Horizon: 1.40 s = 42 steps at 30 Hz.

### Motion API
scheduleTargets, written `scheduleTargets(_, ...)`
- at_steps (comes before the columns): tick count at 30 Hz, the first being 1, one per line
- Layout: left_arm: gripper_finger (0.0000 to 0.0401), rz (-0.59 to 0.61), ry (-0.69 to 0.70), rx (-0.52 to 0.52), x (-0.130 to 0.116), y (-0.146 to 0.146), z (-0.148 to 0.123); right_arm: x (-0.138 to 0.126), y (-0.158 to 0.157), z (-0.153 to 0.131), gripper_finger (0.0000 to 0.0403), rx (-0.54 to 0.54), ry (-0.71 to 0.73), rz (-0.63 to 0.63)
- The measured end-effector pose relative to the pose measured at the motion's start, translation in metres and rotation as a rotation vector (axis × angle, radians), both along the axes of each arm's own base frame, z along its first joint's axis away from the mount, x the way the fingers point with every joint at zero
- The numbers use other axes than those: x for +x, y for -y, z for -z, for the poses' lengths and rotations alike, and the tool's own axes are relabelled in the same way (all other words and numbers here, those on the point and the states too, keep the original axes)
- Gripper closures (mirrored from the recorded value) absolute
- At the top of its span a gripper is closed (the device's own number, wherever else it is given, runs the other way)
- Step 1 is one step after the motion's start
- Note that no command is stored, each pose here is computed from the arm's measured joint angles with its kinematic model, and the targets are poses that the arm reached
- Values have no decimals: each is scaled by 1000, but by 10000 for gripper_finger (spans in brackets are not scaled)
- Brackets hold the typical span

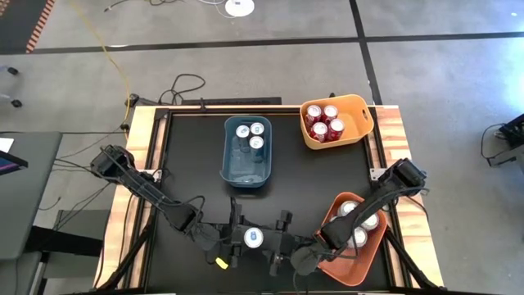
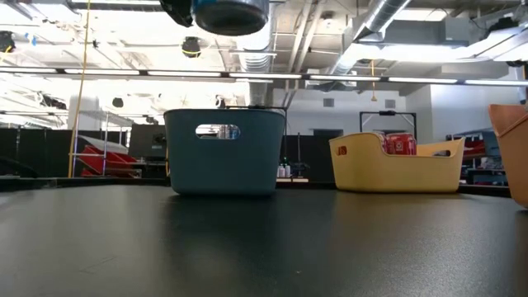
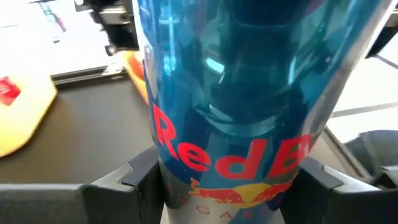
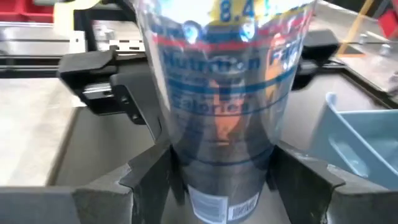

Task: Sort soda cans
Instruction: Put the blue soda can into the blue bin

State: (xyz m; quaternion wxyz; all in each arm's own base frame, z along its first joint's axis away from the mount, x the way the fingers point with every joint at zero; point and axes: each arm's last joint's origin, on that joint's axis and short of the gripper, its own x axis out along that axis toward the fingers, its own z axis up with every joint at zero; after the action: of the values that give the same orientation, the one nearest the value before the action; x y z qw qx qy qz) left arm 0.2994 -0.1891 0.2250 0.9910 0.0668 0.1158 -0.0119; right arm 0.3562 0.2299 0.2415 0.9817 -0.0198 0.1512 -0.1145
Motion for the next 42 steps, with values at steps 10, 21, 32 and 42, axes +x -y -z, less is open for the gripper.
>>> scheduleTargets(10,165,-7,5,-22,0,0,-1,2,2,0,159,-27,-8,-12)
scheduleTargets(21,94,-21,-30,-37,0,-1,2,3,3,0,212,-49,-16,-11)
scheduleTargets(32,82,-98,-84,6,-41,1,-26,-8,-5,5,211,-96,-52,32)
scheduleTargets(42,76,-77,49,76,-41,3,-45,-2,4,6,210,-50,-65,21)
